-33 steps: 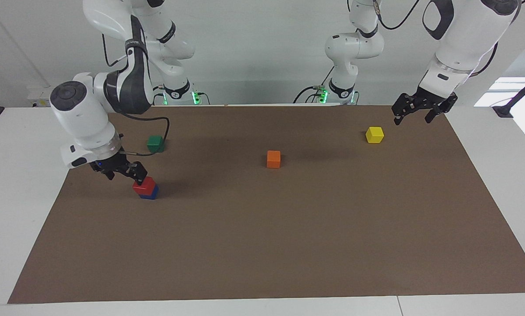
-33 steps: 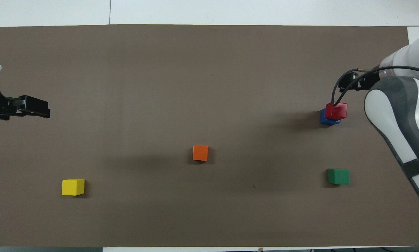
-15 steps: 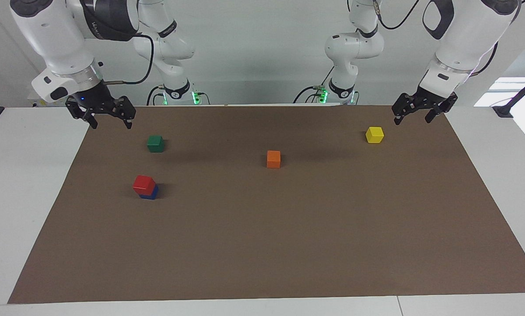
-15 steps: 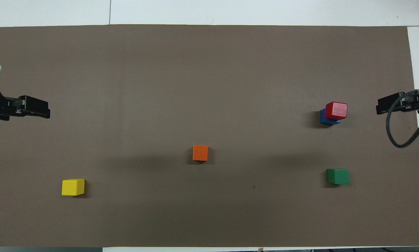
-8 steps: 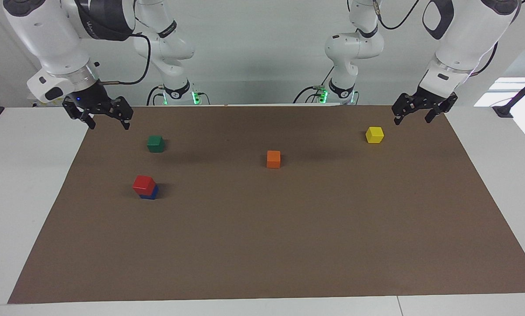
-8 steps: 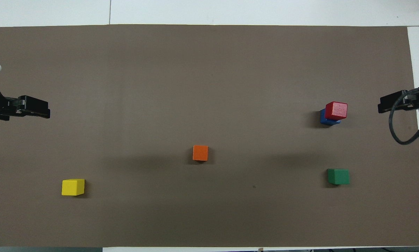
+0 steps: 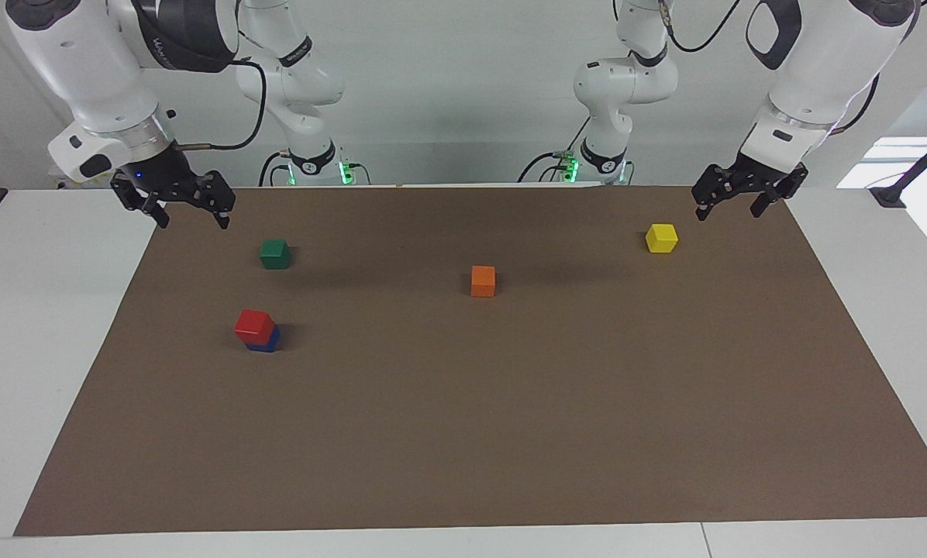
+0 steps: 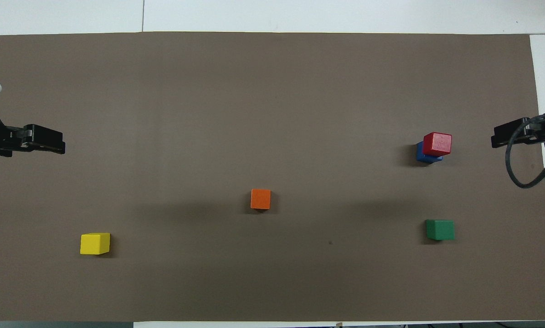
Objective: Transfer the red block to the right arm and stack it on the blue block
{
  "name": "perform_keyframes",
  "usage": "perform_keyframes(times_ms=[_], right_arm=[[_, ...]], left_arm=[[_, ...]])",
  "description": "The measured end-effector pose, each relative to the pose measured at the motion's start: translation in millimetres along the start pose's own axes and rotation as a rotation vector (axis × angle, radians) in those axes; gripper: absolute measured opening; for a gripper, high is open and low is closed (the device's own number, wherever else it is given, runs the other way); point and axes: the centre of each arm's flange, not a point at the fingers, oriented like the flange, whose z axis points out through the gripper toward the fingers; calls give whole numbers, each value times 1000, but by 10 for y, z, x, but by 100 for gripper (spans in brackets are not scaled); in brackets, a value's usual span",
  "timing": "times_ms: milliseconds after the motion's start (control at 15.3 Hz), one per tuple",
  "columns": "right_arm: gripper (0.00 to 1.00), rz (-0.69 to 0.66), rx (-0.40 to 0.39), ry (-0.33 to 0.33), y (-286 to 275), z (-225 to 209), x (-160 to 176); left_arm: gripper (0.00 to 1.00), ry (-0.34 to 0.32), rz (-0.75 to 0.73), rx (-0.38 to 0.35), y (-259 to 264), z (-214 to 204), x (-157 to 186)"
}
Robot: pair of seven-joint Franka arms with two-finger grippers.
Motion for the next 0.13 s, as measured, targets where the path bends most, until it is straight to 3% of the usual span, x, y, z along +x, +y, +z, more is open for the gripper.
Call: perform_keyframes(times_ms=[130], right_arm=[[100,0,4,-1,-4,1,-2]], left_arm=[[100,0,0,0,0,0,0]])
